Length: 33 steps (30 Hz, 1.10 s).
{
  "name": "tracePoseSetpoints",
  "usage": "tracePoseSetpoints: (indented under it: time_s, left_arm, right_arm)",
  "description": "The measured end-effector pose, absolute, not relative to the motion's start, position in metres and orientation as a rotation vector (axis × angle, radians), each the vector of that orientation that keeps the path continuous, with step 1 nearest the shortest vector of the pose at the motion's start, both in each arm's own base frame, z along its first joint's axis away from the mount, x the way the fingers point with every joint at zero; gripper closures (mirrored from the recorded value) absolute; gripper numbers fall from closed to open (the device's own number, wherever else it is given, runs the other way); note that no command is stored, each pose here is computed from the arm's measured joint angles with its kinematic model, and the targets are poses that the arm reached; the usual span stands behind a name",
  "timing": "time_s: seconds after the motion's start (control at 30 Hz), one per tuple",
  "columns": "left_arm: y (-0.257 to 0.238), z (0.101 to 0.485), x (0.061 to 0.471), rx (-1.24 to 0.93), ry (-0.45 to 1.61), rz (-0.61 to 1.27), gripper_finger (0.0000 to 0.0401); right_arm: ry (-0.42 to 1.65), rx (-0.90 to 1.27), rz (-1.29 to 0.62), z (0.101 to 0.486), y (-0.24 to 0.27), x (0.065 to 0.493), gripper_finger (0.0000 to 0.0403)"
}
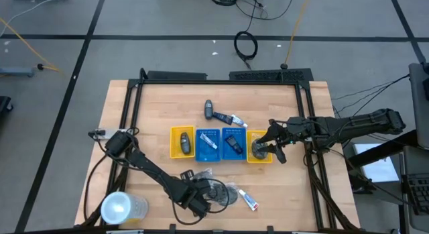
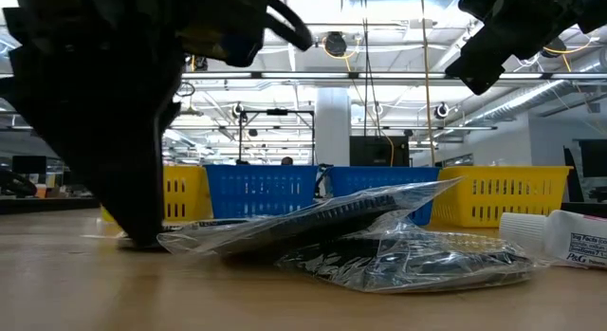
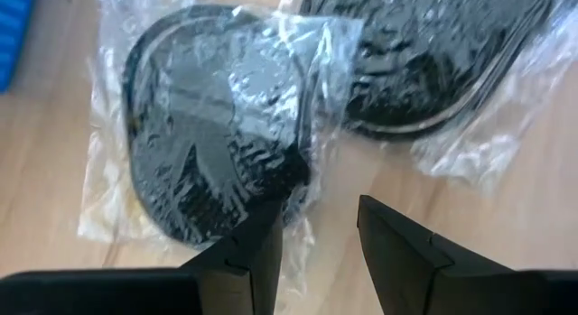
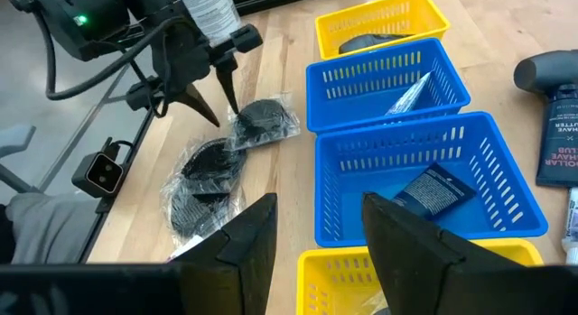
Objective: Pick & Place Travel size toiletries
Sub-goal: Put the black hairbrush into the right yellow basket
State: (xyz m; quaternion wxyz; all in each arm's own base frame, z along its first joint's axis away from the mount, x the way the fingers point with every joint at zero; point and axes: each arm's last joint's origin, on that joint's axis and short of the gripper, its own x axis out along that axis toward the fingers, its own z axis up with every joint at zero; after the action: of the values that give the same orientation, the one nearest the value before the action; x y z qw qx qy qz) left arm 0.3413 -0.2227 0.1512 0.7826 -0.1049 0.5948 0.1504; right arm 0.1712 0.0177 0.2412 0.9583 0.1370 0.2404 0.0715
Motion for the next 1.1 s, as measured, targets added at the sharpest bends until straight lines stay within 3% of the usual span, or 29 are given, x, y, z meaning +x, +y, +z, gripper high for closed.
tracePoseSetpoints:
  time_s: [0.8,1.1]
  left_arm:
    - [-0.208,0.156,0.350,-0.033,1.250,0.274,0.0254]
    - [-0.207,0.142,0.359,-0.086,1.300,0.171,0.0254]
  right_arm:
    - [0.487,0.277,0.141,0.241,0.018,0.171,0.0248]
    - [0.486,0.277,0.141,0.241,0.018,0.171,0.0248]
